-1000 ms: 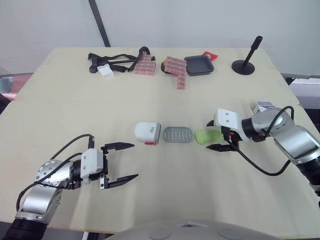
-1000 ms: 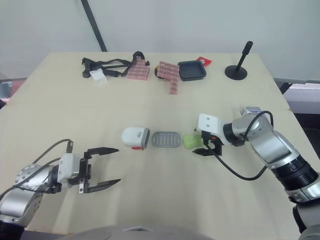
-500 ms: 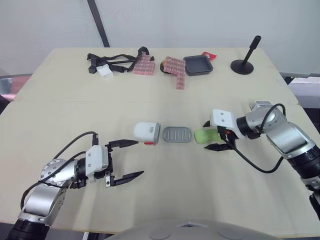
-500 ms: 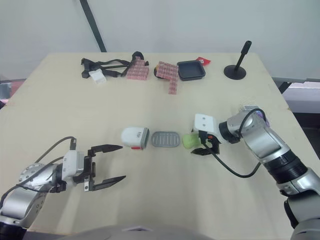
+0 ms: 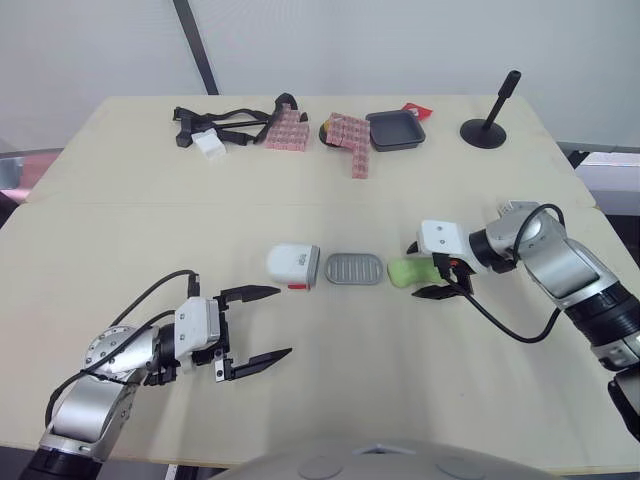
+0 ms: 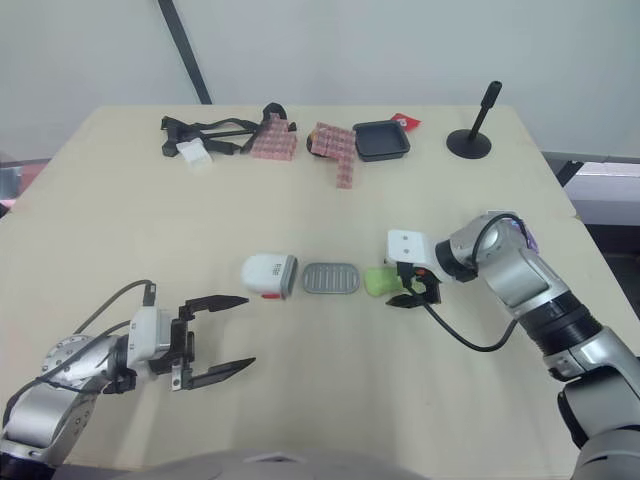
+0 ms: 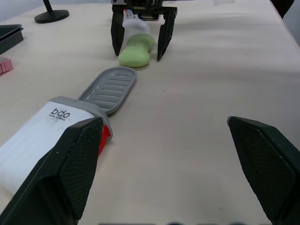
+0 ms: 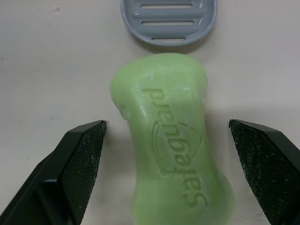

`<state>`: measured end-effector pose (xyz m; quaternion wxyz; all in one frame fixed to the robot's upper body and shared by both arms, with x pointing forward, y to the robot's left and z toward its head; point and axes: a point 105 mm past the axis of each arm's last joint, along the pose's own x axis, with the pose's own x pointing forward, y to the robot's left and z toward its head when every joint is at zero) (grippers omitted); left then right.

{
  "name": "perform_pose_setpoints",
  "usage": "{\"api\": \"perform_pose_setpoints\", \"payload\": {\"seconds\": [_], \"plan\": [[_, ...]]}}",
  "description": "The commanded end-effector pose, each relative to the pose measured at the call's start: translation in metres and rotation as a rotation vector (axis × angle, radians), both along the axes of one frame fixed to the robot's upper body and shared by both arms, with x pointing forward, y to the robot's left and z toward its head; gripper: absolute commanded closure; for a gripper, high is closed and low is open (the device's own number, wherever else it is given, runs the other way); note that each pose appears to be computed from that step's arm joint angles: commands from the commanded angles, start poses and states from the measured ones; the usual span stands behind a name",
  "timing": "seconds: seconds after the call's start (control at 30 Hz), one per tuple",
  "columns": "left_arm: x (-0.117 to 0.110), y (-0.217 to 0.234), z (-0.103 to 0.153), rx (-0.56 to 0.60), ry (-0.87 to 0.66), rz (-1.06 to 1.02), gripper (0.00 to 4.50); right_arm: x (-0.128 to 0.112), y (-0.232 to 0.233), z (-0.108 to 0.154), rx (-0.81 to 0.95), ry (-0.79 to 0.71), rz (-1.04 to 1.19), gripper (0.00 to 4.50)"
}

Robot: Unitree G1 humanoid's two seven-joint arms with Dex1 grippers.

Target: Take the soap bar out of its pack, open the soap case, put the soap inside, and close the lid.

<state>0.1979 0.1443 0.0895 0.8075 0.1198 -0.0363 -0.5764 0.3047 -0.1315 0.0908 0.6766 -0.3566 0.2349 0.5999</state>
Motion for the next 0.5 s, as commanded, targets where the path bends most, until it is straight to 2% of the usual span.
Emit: {"api": "perform_pose_setpoints", "payload": {"seconds": [0.03, 0.13, 0.33, 0.5], "plan": [[-0.001, 0.004, -0.001, 0.004, -0.028, 0.0, 0.0, 0.002, 0.005, 0.008, 0.004, -0.032, 0.032, 0.0], [0.0, 0.004, -0.004, 0.005, -0.029, 0.0, 0.0, 0.0, 0.001, 0.005, -0.018, -0.012, 0.027, 0.71], [-0.002, 0.006, -0.008, 0.008, -0.032, 0.0, 0.0, 0.0, -0.005, 0.001, -0.04, -0.001, 0.018, 2.74], [0.001, 0.006, -0.007, -0.004, -0.043, 0.002, 0.0, -0.001, -0.004, 0.001, -0.038, -0.001, 0.019, 2.76]]}}
